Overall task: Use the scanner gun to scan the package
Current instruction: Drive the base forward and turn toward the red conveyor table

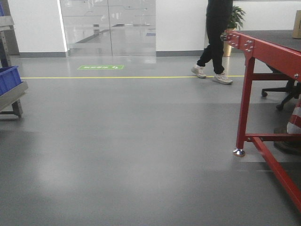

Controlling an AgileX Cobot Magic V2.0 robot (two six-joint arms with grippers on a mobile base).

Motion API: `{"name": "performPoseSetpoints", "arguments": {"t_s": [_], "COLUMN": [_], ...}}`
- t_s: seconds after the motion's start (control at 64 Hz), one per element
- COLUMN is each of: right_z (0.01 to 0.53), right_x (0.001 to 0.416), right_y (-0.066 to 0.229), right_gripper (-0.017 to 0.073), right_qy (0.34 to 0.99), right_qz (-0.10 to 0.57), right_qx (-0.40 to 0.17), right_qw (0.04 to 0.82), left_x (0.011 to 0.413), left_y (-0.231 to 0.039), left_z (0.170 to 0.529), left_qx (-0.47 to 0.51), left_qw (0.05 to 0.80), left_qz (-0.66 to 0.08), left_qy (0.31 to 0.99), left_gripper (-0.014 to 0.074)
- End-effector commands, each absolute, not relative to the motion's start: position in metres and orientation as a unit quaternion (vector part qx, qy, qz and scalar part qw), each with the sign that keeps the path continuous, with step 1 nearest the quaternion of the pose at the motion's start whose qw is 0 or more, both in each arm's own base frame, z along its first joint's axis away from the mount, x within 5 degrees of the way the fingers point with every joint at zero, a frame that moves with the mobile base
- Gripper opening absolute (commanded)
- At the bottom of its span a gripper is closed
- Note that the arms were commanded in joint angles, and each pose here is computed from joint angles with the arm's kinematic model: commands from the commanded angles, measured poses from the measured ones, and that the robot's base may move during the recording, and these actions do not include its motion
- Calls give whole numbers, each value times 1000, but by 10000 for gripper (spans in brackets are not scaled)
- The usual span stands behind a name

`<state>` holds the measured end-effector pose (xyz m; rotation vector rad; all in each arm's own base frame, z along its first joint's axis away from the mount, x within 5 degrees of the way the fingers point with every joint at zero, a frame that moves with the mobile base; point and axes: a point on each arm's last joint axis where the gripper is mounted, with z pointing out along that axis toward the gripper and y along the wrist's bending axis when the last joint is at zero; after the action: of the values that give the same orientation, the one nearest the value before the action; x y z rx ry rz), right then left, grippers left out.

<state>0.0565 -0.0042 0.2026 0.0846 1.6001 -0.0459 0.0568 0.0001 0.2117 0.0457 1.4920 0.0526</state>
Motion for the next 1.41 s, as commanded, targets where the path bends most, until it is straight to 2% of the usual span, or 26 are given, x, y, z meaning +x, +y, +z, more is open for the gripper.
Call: {"name": "performPoseSetpoints", "arguments": {"t_s": [0.0,1.39], "right_z": [204,204], "right_x": [56,56], "right_y": [-4,-4], "right_gripper": [-154,-154], "right_qy": [710,710], "right_qz": [-24,-24], "right_qx": [34,34], "right_qw": [703,703], "left_x": [56,56], "left_y": [0,0], "left_z": [215,215], "left_qx": [18,18], "left_qw": [744,744], "left_qz": [24,24], "left_qy": [667,667], "left_gripper": [-111,-111]}}
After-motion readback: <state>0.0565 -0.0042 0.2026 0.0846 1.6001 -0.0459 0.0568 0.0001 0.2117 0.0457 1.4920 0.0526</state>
